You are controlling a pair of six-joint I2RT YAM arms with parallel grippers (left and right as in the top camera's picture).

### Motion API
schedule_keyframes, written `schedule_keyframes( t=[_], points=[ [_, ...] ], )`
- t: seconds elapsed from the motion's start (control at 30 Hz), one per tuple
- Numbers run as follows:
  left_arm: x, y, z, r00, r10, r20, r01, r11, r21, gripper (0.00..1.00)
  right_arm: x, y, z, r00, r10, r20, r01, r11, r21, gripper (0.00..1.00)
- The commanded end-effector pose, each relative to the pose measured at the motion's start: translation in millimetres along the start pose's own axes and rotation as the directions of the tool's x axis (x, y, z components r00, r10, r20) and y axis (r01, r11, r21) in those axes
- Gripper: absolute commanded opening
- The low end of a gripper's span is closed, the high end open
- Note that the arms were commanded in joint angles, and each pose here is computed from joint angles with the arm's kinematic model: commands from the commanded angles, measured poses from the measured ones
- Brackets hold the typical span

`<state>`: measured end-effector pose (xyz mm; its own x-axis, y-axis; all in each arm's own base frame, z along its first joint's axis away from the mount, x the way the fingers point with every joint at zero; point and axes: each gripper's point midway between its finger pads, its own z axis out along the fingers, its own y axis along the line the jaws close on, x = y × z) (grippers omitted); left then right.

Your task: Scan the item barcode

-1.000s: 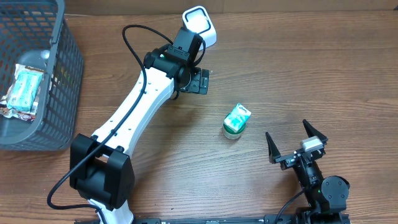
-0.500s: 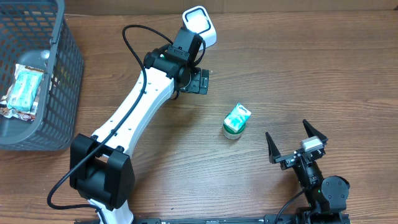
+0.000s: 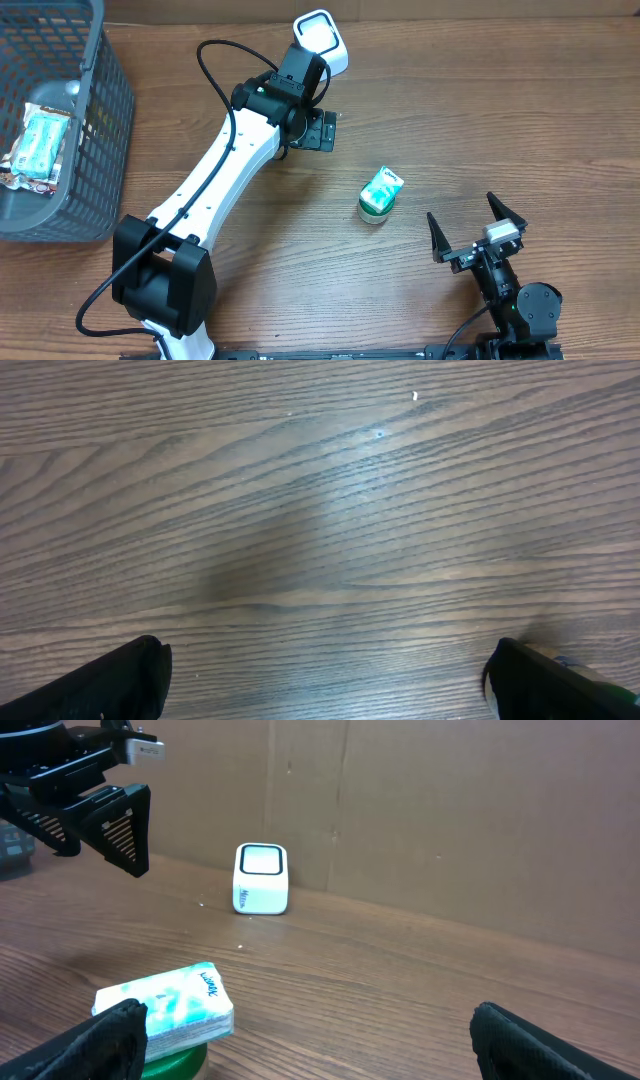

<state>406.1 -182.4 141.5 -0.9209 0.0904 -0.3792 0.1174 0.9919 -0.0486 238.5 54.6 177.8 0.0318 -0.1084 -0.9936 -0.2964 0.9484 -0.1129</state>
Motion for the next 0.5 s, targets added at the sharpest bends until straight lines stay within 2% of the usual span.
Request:
schedule_keyframes(
  t=[0.0,0.47],
  points=[
    [-4.0,0.5,-5.1,1.000,0.014,0.013,-0.014,1.000,0.007,0.99,2.3,-0.2,0.1,1.000,0.006,0.002,-0.006,1.000,0.001,1.00],
    [-3.9,0.6,-5.1,1.000,0.014,0.013,-0.014,1.000,0.007,0.99,2.3,-0.2,0.1,1.000,0.006,0.002,-0.006,1.000,0.001,1.00]
  ],
)
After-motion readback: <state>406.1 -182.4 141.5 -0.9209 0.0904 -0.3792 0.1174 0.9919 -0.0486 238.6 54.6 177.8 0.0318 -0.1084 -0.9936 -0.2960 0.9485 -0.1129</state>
